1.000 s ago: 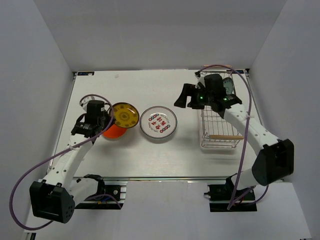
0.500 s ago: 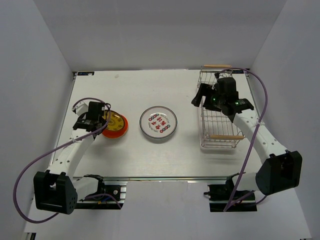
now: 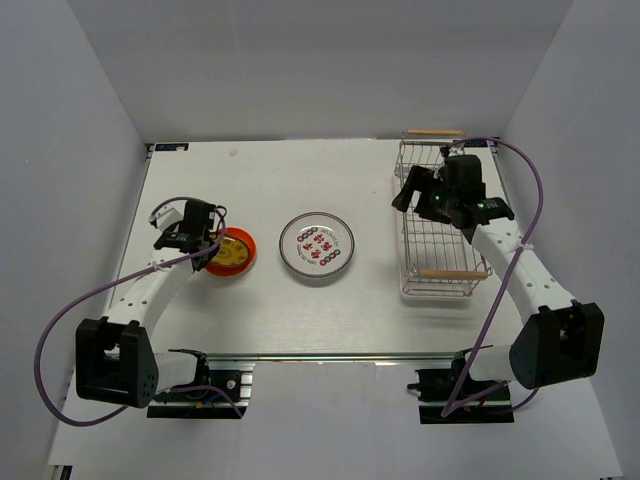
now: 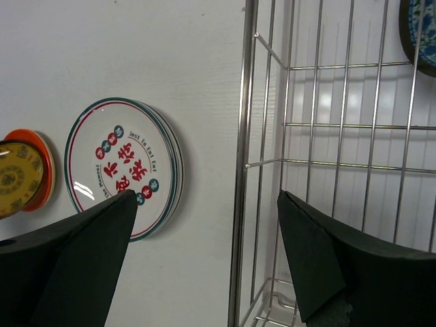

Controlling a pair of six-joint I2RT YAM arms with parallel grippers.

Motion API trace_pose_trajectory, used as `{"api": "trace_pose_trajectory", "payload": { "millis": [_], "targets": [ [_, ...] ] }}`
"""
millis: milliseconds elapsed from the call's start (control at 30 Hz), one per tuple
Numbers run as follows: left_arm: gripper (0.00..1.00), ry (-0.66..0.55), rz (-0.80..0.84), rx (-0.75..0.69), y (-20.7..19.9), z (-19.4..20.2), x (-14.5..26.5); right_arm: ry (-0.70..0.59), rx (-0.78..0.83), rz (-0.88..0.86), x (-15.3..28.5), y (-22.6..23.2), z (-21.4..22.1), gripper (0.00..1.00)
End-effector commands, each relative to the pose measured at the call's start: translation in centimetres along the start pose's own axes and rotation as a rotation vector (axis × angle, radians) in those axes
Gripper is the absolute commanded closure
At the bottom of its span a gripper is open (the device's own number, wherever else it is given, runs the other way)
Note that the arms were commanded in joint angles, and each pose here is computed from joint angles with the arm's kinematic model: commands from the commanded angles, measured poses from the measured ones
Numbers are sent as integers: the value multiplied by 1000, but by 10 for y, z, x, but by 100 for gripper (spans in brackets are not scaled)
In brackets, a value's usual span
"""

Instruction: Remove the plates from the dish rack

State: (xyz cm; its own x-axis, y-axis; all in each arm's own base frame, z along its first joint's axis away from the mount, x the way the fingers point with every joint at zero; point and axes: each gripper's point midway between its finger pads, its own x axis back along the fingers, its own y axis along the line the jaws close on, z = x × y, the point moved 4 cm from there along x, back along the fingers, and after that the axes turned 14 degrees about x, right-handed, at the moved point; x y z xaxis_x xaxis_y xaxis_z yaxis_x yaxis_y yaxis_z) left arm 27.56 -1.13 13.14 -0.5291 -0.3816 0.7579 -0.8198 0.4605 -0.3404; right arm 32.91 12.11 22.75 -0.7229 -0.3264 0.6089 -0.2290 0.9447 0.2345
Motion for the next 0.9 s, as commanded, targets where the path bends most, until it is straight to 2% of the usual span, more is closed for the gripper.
{"api": "trace_pose_trajectory", "payload": {
  "millis": [0, 33, 167, 200, 300, 400, 433, 567, 667, 733, 867],
  "targets": [
    [58, -49, 27, 44, -8, -13, 5, -19, 6, 33, 3, -8, -3, 11],
    [54, -50, 22, 42, -8, -13, 5, -19, 3, 41, 3, -11, -3, 11],
    [45, -39, 10, 27, -6, -11, 3, -36, 1, 64, 7, -17, -8, 11],
    [38, -34, 6, 24, -6, -10, 2, -41, 0, 73, 9, -20, -10, 11],
    [33, -8, -3, 5, -8, -6, -1, -46, 8, 106, 12, -26, -13, 11],
    [15, 23, 18, -15, -15, -3, -1, -63, 10, 229, 17, -49, -22, 11],
    [2, 33, 31, -24, -18, -3, 1, -63, 11, 256, 18, -54, -25, 11],
    [2, 60, 162, -64, -42, -10, 16, -34, 19, 452, 15, -91, -33, 11],
    [2, 96, 329, -119, -68, -10, 38, -26, 40, 571, 9, -115, -46, 11],
    [2, 144, 439, -145, -80, -8, 52, -41, 82, 585, 6, -121, -61, 11],
    [2, 137, 560, -166, -95, -14, 70, -52, 140, 580, -19, -132, -78, 11]
  ]
}}
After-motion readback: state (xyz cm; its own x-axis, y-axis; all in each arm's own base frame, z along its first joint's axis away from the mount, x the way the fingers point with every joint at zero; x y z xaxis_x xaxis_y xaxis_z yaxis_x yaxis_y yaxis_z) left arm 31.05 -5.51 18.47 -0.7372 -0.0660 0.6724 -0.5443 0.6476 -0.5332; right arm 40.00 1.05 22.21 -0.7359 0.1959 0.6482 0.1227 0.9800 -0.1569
